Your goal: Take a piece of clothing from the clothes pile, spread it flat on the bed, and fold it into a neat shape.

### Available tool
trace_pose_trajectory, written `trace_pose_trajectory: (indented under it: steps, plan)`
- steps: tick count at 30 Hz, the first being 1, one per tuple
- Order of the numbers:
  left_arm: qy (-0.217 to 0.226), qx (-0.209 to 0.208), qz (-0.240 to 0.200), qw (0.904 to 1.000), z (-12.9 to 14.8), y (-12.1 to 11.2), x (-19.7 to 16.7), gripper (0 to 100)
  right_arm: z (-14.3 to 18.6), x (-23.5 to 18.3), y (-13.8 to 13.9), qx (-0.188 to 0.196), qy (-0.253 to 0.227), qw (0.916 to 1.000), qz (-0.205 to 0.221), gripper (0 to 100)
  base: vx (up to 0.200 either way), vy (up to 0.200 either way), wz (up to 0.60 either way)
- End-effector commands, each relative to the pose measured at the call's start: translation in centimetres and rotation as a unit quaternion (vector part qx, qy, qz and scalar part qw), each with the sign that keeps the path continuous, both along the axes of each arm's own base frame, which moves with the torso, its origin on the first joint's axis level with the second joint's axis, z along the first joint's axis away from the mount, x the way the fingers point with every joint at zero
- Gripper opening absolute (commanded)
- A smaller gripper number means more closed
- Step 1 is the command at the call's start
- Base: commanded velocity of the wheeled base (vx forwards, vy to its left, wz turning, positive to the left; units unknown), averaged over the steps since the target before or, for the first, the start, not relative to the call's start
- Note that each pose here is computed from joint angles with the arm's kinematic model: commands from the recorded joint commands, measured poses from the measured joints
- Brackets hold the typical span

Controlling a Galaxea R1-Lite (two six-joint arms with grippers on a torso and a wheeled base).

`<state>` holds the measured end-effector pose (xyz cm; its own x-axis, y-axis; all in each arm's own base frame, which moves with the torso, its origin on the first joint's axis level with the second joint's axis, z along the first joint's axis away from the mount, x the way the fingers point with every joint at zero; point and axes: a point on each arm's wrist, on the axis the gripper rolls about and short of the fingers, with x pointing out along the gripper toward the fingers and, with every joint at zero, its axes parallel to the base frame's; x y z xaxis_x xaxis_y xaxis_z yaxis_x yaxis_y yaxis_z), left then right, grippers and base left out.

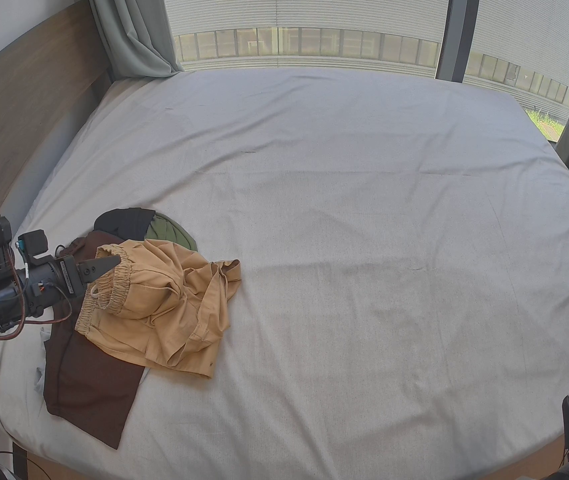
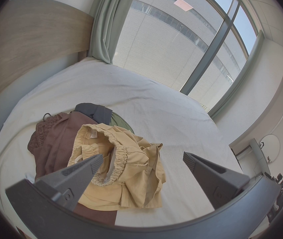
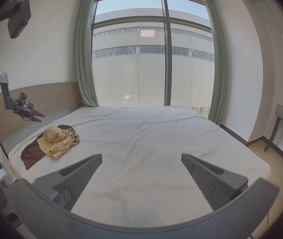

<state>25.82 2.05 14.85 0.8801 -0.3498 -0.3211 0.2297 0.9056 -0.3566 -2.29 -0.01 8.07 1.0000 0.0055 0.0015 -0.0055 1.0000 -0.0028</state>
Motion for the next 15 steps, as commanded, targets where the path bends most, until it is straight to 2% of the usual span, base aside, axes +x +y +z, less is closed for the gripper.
trace_pose_trajectory:
  steps: [1,10,15]
  plan:
    - [0.02,-0.004,-0.003,0.9998,-1.2,0.2,1.3,100,-0.5,0.1,0.0,0.0,0.006,1.0,0.0,100,0.0,0.0,0.0]
    - [0.026,0.028,-0.026,0.9989,-2.6,0.4,2.8,100,-0.4,0.1,0.0,-0.001,0.005,1.0,0.0,100,0.0,0.0,0.0]
    - [0.019,0.031,-0.028,0.9989,-2.4,0.4,3.6,100,-0.4,0.1,0.0,-0.001,0.005,1.0,0.001,100,0.0,0.0,0.0]
